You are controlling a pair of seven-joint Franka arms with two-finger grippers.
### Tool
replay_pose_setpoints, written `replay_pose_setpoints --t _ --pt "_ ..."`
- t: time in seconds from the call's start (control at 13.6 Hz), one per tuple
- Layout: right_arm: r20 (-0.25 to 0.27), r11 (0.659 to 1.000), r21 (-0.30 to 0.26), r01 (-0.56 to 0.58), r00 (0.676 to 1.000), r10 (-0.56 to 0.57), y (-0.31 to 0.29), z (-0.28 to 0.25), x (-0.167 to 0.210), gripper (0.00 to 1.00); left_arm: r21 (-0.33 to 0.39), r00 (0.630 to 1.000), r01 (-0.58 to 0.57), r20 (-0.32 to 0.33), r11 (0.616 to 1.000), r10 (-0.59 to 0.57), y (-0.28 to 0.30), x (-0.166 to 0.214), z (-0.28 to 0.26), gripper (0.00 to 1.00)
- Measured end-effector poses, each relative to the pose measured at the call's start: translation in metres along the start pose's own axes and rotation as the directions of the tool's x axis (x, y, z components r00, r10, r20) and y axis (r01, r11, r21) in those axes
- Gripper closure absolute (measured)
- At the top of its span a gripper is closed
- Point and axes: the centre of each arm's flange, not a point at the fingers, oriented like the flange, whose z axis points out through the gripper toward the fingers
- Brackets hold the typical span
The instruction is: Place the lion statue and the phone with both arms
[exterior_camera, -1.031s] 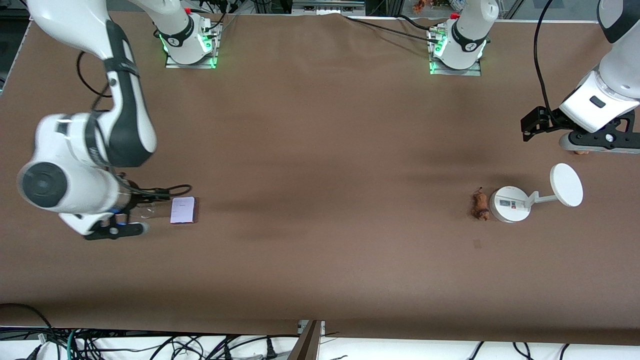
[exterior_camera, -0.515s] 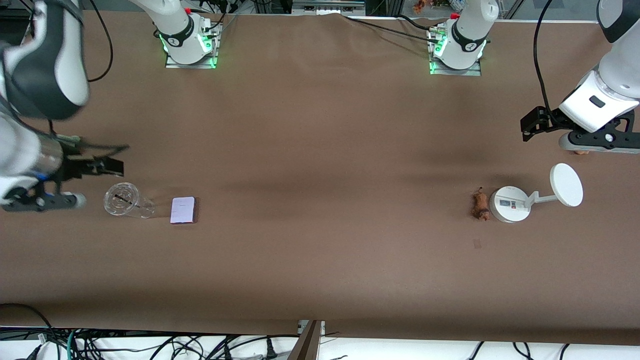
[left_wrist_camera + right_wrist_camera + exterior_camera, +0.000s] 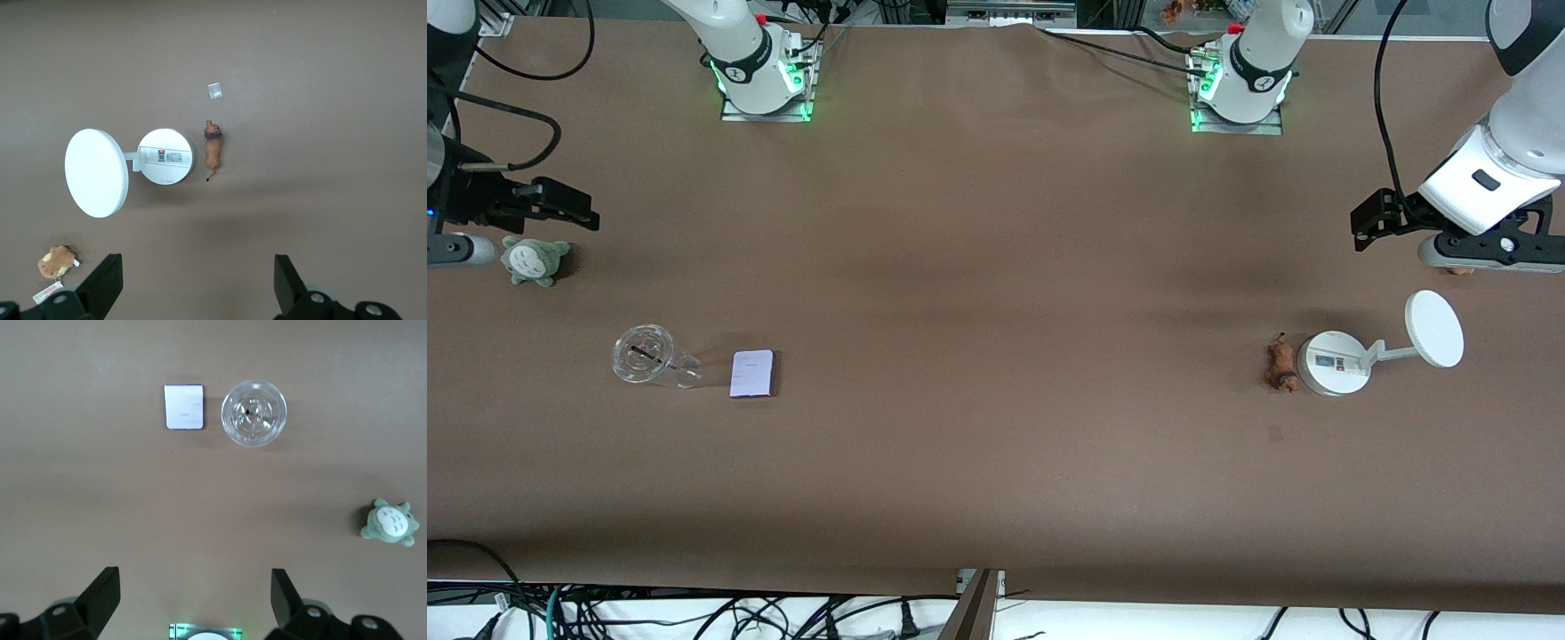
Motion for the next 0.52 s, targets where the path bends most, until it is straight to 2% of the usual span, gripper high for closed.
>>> replay_pose_setpoints --t 0.52 --pt "-0.009 1.000 -0.013 -0.011 1.000 0.011 0.0078 0.0034 -0.0030 0.00 0.000 1.000 0.000 0.000 1.000 0.000 0.0001 0.0000 0.0000 0.00"
